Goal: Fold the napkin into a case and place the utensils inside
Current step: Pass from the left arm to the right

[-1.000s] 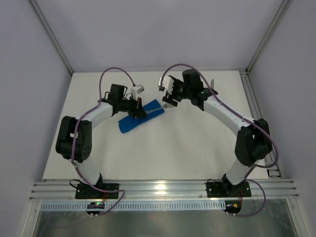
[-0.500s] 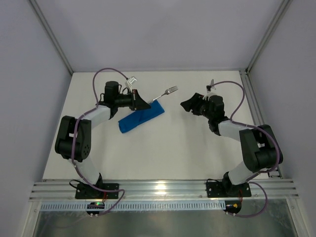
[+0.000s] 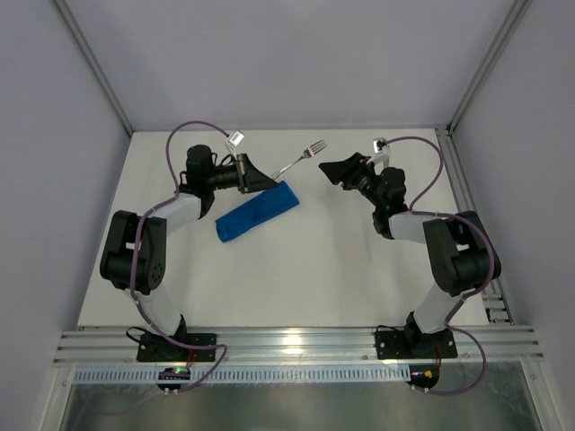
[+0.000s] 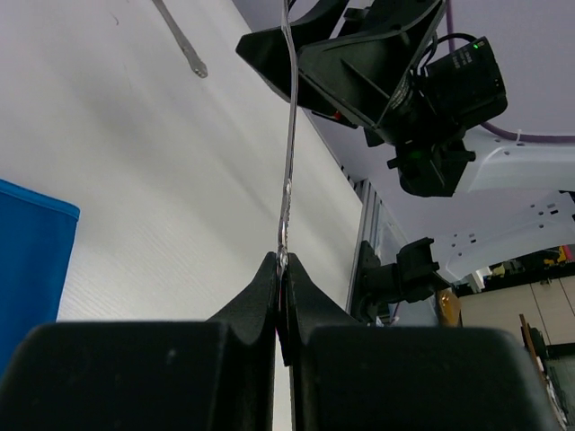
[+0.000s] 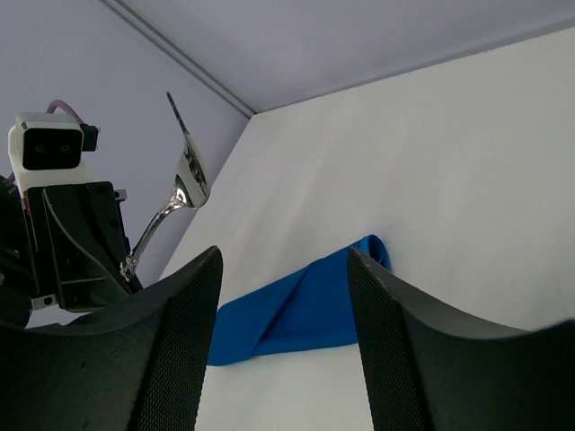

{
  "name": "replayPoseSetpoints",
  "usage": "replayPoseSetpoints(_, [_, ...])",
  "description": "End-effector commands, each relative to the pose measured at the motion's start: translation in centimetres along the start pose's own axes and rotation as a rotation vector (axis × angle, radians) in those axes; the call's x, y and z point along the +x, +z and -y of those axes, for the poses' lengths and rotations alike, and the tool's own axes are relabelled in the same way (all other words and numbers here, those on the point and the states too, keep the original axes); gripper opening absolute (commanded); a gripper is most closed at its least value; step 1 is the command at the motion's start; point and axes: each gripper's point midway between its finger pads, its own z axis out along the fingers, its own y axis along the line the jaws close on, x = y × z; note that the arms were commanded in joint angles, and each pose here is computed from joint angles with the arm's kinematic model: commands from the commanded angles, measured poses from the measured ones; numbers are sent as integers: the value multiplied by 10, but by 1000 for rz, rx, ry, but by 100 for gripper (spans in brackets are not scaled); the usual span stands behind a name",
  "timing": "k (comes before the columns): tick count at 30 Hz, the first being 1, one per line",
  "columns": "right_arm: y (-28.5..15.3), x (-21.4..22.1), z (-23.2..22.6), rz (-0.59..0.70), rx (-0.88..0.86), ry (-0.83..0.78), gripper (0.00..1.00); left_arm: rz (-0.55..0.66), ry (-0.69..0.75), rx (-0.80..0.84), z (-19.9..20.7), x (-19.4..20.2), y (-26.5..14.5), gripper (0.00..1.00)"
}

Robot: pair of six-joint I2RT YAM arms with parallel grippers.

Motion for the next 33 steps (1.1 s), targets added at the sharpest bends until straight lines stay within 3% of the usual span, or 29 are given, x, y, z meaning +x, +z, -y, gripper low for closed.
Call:
replayPoseSetpoints(1, [13,-23,-36,81,-137,-13,61,18,39,56,14,-8,0,0])
replayPoseSetpoints(16, [44,-28,-65,108,-241,32,52,15,56,68,21,-5,0,0])
replayPoseSetpoints(21, [53,-25,-66,104,-239,50,31,12,54,69,20,-3,0,0])
replayPoseSetpoints(25, [56,-23,-64,97,-233,67,4,17,54,63,19,-6,0,0])
replayPoseSetpoints(27, [57,-24,-63,96,-224,65,4,7,20,30,12,-3,1,0])
replayPoseSetpoints(28, [57,-22,-59,91,-202,68,4,7,52,-13,1,-3,2,16])
replayPoseSetpoints(31, [60,-19,-46,77,-138,47,4,-57,35,-185,-28,5,-3,47])
replayPoseSetpoints(32, [61,-17,-40,73,-114,47,4,-74,136,-223,-34,0,-6,65])
replayPoseSetpoints(33, [61,-15,-35,70,-93,46,4,-134,100,-291,-42,14,-15,79])
